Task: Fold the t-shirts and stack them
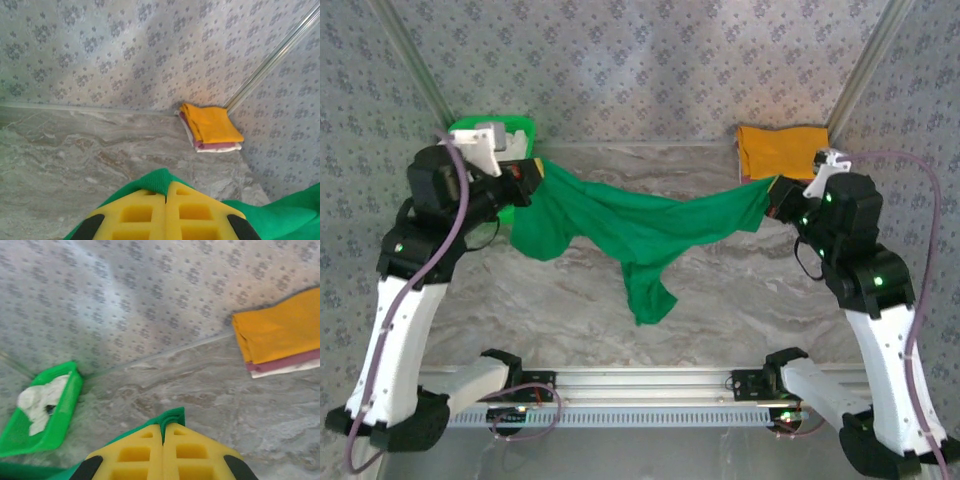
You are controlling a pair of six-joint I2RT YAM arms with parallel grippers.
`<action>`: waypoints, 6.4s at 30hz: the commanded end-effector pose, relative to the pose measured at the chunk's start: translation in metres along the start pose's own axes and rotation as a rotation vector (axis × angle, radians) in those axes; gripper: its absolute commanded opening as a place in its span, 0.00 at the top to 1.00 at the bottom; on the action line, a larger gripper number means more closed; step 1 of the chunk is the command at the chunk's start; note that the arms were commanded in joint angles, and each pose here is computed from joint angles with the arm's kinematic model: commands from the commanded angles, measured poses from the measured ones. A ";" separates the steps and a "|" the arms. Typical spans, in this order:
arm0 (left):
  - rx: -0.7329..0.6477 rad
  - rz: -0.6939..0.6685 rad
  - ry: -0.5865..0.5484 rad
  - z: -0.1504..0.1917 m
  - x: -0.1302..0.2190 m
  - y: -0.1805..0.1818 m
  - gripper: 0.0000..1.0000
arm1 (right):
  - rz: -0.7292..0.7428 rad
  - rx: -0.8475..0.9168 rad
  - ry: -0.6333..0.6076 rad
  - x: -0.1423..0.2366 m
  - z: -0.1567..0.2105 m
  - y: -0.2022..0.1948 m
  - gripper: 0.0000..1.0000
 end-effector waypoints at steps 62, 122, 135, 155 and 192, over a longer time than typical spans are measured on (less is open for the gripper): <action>0.411 -0.434 0.709 0.339 -0.096 0.187 0.98 | 0.127 0.140 1.056 -0.090 0.375 -0.070 0.91; 0.508 -0.511 0.474 0.264 -0.050 0.218 1.00 | 0.349 -0.269 0.867 -0.129 0.266 -0.163 1.00; 0.498 -0.503 0.472 0.261 -0.054 0.221 1.00 | 0.438 -0.535 0.602 -0.151 0.166 -0.228 0.84; 0.523 -0.443 0.525 0.282 -0.058 0.214 1.00 | 0.446 -0.094 1.019 -0.077 0.308 -0.145 0.27; 0.283 -0.288 0.051 0.043 -0.011 0.143 1.00 | 0.284 -0.169 0.484 -0.088 0.037 -0.081 1.00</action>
Point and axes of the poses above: each hand's point on the last joint's axis, 136 mm out from that joint toward the fingers, its own x axis back along the fingers, its own y axis along the line the jaws close on, z = x × y, the point moved 3 cm from there along x, back along the fingers, and after that the axes turned 7 degrees about -x, right-handed, at the moved point
